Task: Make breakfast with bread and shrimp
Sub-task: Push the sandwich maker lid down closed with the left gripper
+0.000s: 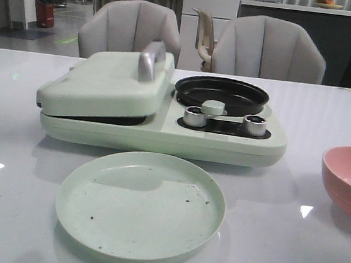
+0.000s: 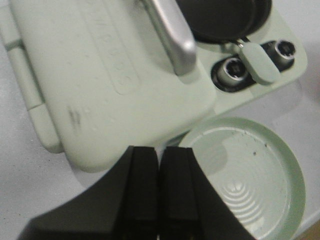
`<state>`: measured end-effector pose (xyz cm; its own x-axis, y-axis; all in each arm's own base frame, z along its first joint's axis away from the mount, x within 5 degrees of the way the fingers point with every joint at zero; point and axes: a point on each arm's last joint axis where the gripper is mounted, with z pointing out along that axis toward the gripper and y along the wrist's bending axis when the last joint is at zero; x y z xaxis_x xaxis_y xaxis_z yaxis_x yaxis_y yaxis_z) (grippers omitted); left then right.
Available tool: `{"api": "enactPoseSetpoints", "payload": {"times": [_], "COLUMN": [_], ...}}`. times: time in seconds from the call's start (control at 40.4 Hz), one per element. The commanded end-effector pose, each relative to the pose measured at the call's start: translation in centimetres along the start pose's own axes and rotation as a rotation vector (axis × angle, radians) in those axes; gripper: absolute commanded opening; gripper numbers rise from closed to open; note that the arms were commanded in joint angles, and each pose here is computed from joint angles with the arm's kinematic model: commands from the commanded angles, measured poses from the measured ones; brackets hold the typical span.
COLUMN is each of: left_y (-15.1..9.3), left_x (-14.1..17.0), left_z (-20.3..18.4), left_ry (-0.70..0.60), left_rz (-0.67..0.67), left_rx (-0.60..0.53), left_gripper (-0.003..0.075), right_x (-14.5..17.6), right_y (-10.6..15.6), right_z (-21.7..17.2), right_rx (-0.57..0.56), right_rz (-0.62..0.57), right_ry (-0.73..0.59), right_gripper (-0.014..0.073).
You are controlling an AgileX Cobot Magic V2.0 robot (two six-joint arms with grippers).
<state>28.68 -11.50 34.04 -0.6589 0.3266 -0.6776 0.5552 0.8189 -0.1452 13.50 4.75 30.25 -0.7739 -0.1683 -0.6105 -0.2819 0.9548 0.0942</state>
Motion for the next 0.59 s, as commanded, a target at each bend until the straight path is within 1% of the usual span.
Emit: {"api": "enactPoseSetpoints", "payload": {"times": [0.0, 0.074, 0.173, 0.272, 0.321, 0.42, 0.569], "left_y": [-2.9, -4.5, -5.8, -6.0, -6.1, -6.4, -6.5], "left_x": [-0.1, 1.3, 3.0, 4.8, 5.6, 7.5, 9.6], "left_z": [-2.9, -4.2, -6.0, -8.0, -8.8, -10.7, -12.6], "left_ry": [-0.102, -0.091, -0.094, -0.101, -0.105, -0.14, -0.198], "left_rz": [0.114, 0.164, 0.18, 0.159, 0.124, 0.095, 0.099], "left_rx": [-0.006, -0.003, -0.054, -0.135, -0.147, -0.128, -0.126], "left_gripper": [0.0102, 0.0102, 0.0104, 0.0104, 0.0102, 0.0101, 0.0101], "right_x": [-1.0, -1.0, -1.0, -1.0, -1.0, -1.0, -1.0], "right_y": [0.1, 0.1, 0.1, 0.1, 0.1, 0.1, 0.1], "right_z": [-0.8, -0.8, -0.8, -0.8, -0.8, -0.8, -0.8], "right_rx": [-0.003, -0.003, -0.003, -0.003, -0.003, -0.003, -0.003], "right_rz": [-0.006, -0.006, -0.006, -0.006, -0.006, -0.006, -0.006], "right_ry": [-0.084, -0.084, -0.084, -0.084, -0.084, -0.084, -0.084], "right_gripper": [0.0538, 0.0538, 0.0538, 0.0538, 0.0538, 0.0538, 0.0538]}}
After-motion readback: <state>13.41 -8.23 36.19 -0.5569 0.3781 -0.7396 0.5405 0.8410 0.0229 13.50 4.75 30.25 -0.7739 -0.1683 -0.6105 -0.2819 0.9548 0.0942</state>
